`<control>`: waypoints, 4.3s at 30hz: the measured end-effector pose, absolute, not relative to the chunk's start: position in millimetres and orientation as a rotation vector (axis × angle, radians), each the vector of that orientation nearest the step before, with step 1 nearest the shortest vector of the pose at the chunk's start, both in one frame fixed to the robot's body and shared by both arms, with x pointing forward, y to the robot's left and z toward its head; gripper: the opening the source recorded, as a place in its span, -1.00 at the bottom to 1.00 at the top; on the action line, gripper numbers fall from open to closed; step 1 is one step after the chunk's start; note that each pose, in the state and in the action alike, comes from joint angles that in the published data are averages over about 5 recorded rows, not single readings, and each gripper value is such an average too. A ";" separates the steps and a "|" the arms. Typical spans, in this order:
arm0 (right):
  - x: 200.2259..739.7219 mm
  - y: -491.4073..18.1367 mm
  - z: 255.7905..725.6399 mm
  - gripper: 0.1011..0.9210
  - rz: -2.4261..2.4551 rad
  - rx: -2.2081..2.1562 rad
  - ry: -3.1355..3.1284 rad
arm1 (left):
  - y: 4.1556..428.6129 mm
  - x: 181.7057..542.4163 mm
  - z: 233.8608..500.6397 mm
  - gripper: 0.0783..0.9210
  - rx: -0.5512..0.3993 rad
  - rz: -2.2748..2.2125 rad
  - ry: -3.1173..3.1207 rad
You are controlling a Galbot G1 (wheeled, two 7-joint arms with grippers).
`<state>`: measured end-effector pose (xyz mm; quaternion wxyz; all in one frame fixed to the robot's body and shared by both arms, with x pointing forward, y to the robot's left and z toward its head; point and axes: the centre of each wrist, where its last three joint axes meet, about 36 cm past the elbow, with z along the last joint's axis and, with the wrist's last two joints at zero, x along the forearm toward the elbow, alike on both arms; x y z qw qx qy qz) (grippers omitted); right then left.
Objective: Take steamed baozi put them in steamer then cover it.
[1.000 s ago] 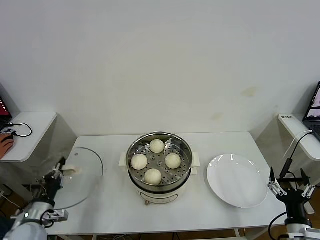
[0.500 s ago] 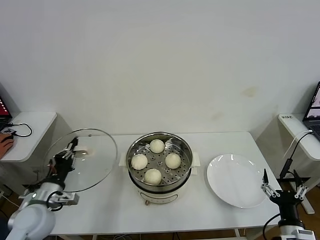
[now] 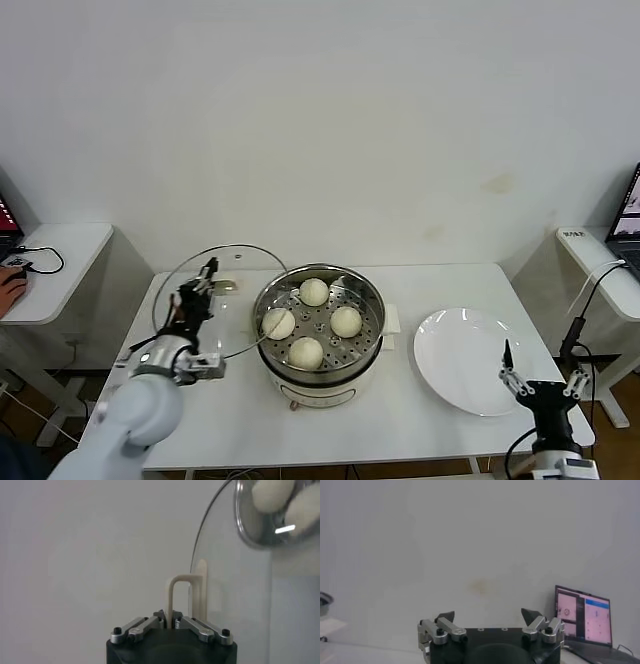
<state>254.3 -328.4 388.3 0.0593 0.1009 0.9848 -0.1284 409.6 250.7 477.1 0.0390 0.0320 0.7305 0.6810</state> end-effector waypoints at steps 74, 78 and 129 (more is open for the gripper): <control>268.3 -303.4 364.2 0.76 -0.419 0.170 3.027 | 62.2 416.9 437.4 -0.01 0.214 2.154 2.229; 267.9 -303.1 364.4 0.76 -0.420 0.169 3.028 | 66.3 410.2 439.9 0.26 0.216 2.140 2.229; 204.6 -293.6 374.0 0.76 -0.247 -0.190 3.321 | 254.3 208.8 416.6 0.77 -0.094 0.215 3.232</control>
